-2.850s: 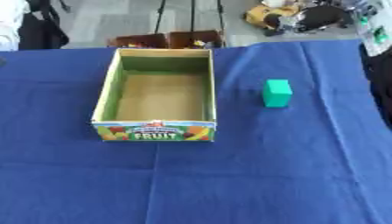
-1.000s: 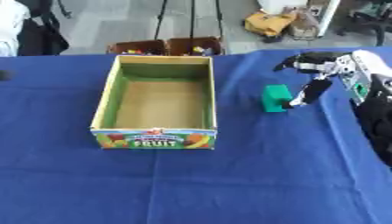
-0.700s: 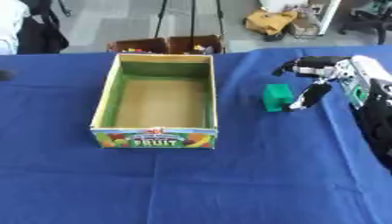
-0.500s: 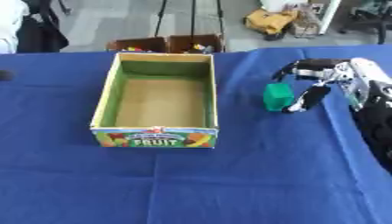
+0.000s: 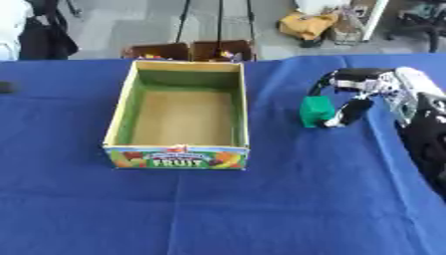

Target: Pick up objects on the table and place them in the box.

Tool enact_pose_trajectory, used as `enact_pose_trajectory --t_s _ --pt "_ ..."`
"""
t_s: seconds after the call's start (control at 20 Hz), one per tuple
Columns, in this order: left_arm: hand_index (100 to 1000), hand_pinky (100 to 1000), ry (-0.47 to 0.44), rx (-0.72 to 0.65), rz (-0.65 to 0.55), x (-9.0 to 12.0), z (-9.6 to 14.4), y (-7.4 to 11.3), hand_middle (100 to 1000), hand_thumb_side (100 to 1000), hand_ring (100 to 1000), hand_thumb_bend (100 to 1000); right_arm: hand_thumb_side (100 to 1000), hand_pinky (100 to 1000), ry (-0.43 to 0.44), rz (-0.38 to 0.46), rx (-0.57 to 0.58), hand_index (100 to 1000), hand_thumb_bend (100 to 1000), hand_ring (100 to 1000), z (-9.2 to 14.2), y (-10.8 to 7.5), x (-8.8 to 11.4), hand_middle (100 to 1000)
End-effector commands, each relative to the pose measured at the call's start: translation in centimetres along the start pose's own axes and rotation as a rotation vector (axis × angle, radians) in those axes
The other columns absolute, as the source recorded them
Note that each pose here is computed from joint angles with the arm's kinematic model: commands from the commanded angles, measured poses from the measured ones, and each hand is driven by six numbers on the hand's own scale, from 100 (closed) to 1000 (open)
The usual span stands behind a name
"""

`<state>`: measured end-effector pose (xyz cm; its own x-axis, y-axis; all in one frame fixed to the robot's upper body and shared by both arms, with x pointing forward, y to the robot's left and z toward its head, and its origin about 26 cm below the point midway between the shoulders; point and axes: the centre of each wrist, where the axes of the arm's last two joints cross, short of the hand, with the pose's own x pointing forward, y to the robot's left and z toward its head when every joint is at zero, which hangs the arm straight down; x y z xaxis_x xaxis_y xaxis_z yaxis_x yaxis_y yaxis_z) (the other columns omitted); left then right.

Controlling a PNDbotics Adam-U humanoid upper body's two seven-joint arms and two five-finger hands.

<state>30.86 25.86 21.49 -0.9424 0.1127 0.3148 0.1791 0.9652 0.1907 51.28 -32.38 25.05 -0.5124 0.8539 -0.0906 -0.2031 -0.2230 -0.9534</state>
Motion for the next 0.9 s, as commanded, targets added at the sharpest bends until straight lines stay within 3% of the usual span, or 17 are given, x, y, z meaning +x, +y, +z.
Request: enact_pose_trajectory --t_s 0.05,0.35,0.9 --pt "971 669 -0.026 -0.014 -0.007 0.5 -0.6 0.0 830 1000 745 100 390 717 -0.096 0.108 0.133 842 434 884 0.7 -1.3 -0.5 756" --pt "971 668 -0.026 -0.013 -0.007 0.5 -0.7 0.0 830 1000 745 100 390 707 -0.092 0.103 0.163 822 435 803 0.5 -0.2 -0.8 743" --pt "969 669 -0.023 -0.014 -0.006 0.4 -0.7 -0.1 831 1000 746 100 365 611 -0.096 0.085 0.074 720 243 616 0.4 -0.4 -0.7 601"
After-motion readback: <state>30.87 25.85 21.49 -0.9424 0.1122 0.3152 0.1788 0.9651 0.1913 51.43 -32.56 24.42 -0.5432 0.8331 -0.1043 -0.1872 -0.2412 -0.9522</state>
